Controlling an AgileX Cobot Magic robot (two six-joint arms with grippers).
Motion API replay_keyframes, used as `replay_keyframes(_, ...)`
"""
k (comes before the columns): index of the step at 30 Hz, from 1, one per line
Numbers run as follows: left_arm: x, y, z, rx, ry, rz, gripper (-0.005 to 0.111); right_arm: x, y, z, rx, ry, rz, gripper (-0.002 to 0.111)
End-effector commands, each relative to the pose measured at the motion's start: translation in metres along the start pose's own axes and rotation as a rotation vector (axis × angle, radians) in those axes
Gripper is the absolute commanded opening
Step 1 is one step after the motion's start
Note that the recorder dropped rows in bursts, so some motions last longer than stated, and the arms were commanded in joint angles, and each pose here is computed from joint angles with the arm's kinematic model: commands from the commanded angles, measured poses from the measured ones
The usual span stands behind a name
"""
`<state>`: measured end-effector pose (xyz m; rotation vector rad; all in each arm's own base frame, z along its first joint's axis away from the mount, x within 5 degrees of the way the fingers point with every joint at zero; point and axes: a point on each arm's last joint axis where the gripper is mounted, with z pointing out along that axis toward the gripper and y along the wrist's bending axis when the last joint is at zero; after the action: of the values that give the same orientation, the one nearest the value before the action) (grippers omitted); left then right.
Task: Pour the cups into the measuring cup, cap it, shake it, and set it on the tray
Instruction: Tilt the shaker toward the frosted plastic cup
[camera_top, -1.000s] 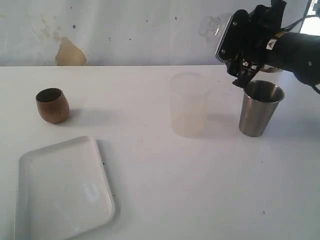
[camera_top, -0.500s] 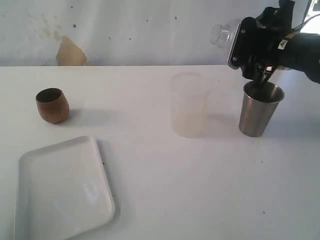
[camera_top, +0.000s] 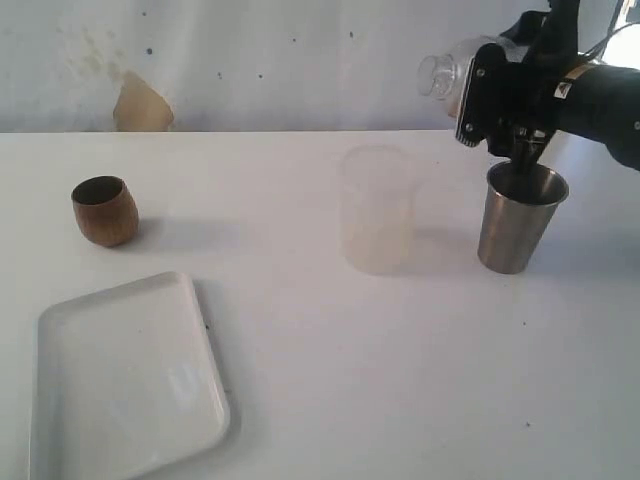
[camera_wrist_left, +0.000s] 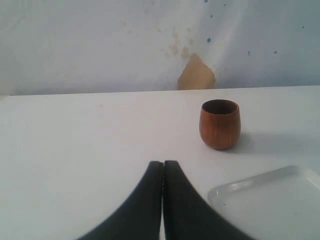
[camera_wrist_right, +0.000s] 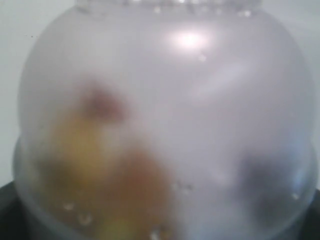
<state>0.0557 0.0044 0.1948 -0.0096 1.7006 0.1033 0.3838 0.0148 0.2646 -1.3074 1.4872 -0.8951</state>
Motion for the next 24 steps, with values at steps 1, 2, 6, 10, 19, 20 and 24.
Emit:
replay_keyframes(1,0.001,0.0,0.0,-0.002,-0.005,0.0,0.001,-0.002,-0.014,0.001,0.109,-0.022,-0.093,0.0)
replay_keyframes(2,0.001,0.0,0.0,-0.002,-0.005,0.0,0.001,-0.001,-0.009,0.004,0.094,-0.019,-0.119,0.0)
replay_keyframes(6,0.001,0.0,0.0,-0.002,-0.005,0.0,0.001,0.0,-0.001,0.012,0.091,-0.021,-0.128,0.0)
replay_keyframes(10,0.001,0.0,0.0,-0.002,-0.005,0.0,0.001,0.0,0.0,0.016,0.116,-0.024,-0.194,0.0)
replay_keyframes(19,0.001,0.0,0.0,-0.002,-0.005,0.0,0.001,0.0,0.001,0.019,0.155,-0.023,-0.323,0.0)
replay_keyframes(20,0.001,0.0,0.0,-0.002,-0.005,0.0,0.001,0.0,0.0,0.019,0.166,-0.022,-0.344,0.0)
replay_keyframes(24,0.001,0.0,0.0,-0.002,-0.005,0.0,0.001,-0.001,-0.002,0.02,0.202,-0.024,-0.368,0.0)
